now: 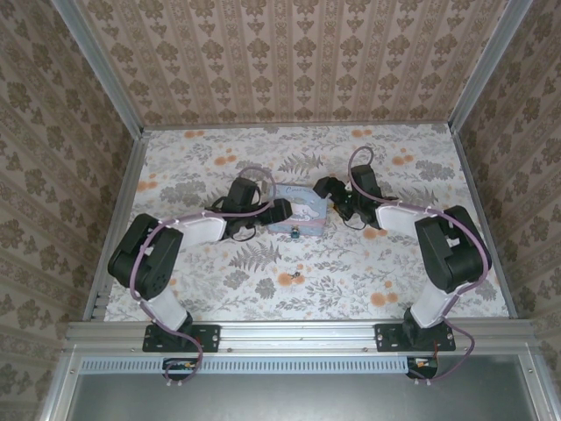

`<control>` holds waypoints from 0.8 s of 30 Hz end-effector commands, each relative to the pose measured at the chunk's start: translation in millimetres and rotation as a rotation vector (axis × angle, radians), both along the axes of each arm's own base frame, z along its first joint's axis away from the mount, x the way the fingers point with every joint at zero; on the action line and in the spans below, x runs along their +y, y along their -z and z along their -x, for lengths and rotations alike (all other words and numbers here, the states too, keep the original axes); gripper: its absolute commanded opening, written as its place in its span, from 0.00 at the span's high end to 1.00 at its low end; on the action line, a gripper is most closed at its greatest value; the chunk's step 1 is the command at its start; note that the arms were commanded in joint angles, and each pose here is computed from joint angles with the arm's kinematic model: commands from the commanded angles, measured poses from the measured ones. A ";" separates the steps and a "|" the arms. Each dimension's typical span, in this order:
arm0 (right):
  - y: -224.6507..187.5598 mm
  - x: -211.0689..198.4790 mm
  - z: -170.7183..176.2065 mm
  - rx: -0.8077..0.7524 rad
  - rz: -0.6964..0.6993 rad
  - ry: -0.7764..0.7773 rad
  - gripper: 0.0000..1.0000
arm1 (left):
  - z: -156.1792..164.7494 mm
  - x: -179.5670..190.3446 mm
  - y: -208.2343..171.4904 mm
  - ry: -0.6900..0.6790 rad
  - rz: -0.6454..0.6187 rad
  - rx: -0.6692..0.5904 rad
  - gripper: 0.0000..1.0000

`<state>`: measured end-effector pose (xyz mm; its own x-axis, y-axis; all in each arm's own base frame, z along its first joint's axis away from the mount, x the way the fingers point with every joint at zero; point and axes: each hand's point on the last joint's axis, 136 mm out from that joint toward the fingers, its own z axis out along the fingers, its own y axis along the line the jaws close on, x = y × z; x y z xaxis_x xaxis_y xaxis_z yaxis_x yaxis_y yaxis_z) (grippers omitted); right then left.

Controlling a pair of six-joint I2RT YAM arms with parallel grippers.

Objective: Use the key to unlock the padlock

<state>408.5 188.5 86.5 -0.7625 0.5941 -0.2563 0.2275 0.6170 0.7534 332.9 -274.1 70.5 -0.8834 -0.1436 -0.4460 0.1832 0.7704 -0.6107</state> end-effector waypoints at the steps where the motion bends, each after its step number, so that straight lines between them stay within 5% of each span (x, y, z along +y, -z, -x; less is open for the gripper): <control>1: -13.3 -13.1 20.8 -0.020 0.066 -0.022 0.14 | -6.5 23.3 -22.6 -0.078 0.001 -0.051 0.00; 7: -24.8 -29.0 77.7 -0.030 0.171 -0.060 0.16 | 1.8 66.2 -55.7 -0.134 -0.045 -0.128 0.00; 13: -8.3 0.9 142.1 0.004 0.305 -0.217 0.21 | 11.1 105.5 -75.5 -0.206 -0.083 -0.131 0.00; 24: 45.7 48.6 204.4 0.126 0.571 -0.391 0.30 | 24.9 122.2 -77.3 -0.258 0.089 -0.059 0.00</control>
<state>201.1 244.6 44.5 -0.9456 0.0654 -0.3186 -0.0622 0.9251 0.3746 315.5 -143.7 145.6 -0.7662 -0.3947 -0.5070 0.0107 0.7812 -0.6242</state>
